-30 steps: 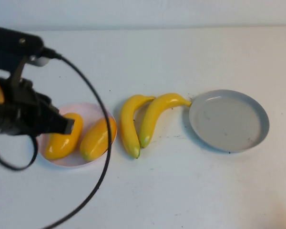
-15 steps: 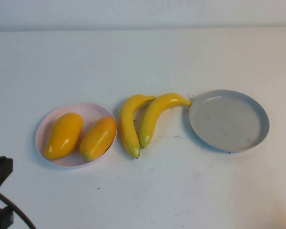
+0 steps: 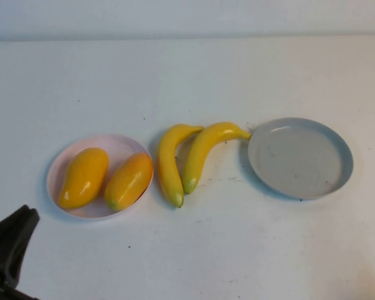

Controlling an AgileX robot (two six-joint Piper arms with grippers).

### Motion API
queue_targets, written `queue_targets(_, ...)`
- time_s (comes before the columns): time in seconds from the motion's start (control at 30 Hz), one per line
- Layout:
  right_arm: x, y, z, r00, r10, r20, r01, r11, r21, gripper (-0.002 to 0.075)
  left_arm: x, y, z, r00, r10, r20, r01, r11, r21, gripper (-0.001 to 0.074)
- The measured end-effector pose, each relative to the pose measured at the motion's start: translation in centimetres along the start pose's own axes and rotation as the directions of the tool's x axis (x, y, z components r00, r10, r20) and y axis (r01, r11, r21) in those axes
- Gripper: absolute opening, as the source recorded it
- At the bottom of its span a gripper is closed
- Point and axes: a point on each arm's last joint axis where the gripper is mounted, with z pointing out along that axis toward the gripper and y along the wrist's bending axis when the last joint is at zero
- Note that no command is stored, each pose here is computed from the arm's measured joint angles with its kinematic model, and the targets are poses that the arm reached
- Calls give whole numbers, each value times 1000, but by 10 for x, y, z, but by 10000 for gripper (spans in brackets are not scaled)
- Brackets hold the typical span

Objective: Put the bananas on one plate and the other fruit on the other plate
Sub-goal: Put another type of fruit in the right plate

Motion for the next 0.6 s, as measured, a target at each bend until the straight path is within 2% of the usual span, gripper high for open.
queue_targets(0.13, 0, 0, 0, 1000, 0, 0, 0, 1000, 0, -17, 9, 9, -11, 997, -35, 64, 42, 992, -118, -2)
queue_targets(0.33, 0, 0, 0, 1000, 2, 0, -2, 1000, -1, -17, 20, 20, -24, 994, -34, 108, 63, 956, -286, -2)
queue_targets(0.47, 0, 0, 0, 1000, 4, 0, -4, 1000, -2, -17, 28, 22, -32, 994, -76, 72, 97, 932, -349, -2)
queue_targets(0.6, 0, 0, 0, 1000, 9, 0, -9, 1000, -4, -17, 36, 21, -40, 995, -99, 13, 97, 924, -370, -2)
